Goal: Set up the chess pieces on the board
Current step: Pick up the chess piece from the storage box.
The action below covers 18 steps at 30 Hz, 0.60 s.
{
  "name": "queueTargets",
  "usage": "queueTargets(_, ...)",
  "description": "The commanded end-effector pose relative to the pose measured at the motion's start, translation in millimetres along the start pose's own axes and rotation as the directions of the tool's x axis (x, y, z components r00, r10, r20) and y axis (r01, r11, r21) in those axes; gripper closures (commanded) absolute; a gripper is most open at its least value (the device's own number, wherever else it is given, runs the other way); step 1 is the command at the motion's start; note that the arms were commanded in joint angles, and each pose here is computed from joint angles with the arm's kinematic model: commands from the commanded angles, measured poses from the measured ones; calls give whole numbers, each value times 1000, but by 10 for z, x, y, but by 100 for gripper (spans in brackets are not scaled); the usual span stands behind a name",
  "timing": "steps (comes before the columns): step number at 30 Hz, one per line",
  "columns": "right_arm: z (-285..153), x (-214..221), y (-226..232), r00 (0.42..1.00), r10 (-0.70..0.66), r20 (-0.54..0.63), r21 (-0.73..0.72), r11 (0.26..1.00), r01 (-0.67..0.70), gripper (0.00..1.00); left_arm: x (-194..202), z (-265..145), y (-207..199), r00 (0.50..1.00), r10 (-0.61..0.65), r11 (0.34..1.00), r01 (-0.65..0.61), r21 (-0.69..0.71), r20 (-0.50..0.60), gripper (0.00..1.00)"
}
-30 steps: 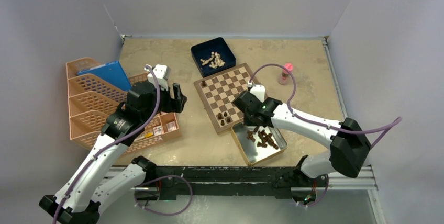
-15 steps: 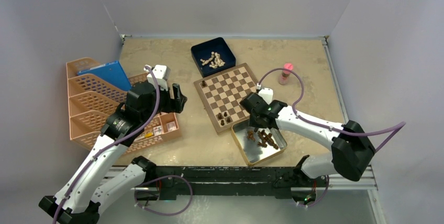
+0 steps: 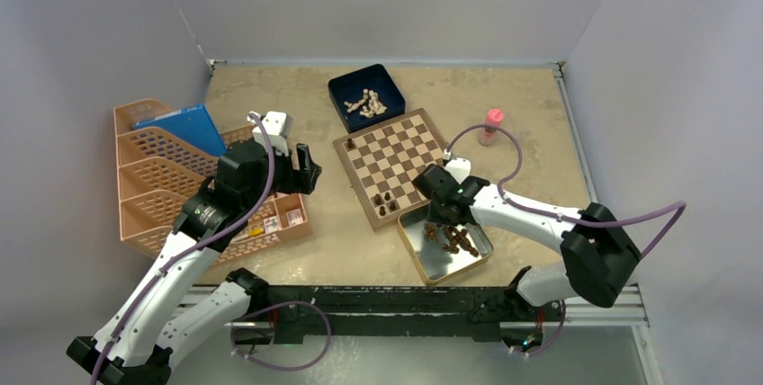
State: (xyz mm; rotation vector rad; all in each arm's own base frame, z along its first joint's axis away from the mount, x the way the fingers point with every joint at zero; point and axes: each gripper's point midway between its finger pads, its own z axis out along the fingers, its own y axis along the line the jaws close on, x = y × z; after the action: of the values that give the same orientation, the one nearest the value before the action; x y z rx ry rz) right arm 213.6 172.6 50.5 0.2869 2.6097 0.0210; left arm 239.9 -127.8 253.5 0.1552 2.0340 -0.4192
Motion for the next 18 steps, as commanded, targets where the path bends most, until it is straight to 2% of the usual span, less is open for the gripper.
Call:
queueTargets(1,83,54,-14,1000,20,-15,18,1000,-20,70,-115,4,-36,999,-3,1000,2,21,49,29)
queueTargets(18,54,-23,-8,1000,10,15,14,1000,-10,83,-107,30,-32,999,-5,1000,4,15,40,29)
